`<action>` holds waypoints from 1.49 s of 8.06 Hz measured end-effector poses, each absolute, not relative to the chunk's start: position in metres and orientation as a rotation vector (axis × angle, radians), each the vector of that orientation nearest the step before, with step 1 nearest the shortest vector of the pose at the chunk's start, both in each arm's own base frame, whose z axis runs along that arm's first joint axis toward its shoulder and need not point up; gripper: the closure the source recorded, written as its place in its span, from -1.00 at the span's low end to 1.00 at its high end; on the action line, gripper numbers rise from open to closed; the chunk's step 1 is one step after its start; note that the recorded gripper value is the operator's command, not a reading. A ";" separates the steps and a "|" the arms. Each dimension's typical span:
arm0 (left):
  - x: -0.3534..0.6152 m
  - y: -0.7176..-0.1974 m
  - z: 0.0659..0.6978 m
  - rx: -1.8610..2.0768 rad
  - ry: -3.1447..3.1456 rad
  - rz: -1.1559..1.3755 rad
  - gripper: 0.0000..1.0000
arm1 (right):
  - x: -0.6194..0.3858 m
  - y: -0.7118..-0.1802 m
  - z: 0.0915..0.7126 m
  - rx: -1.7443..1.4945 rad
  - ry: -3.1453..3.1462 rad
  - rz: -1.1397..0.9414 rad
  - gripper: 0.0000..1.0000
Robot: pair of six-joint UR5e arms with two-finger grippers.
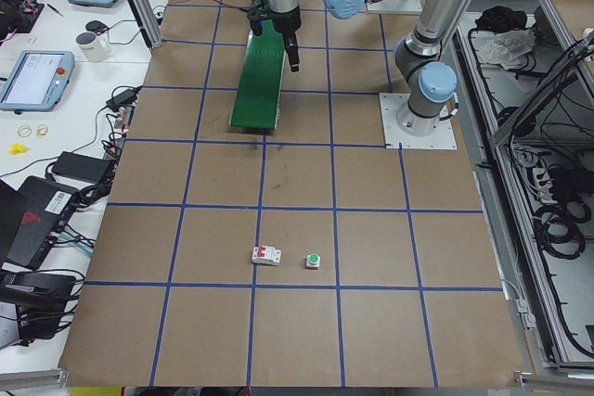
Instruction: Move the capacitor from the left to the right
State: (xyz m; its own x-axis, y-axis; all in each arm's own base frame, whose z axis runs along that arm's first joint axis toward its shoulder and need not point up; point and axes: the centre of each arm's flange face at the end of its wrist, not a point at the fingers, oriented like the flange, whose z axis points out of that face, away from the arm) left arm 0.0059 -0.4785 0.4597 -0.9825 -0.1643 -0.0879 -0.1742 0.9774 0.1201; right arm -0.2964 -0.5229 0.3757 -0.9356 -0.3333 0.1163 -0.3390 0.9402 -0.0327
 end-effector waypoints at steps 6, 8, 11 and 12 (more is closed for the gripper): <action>0.007 -0.484 0.454 -0.332 3.038 0.200 -1.00 | 0.002 -0.521 0.495 0.300 -3.060 0.099 -1.00; 0.006 -0.485 0.454 -0.333 3.038 0.196 -1.00 | 0.098 -0.509 0.498 0.242 -3.078 0.093 -1.00; 0.008 -0.491 0.453 -0.345 3.035 0.153 -1.00 | 0.161 -0.489 0.498 0.265 -3.091 0.078 -1.00; 0.008 -0.491 0.453 -0.345 3.033 0.148 -1.00 | 0.165 -0.486 0.498 0.271 -3.090 0.074 -1.00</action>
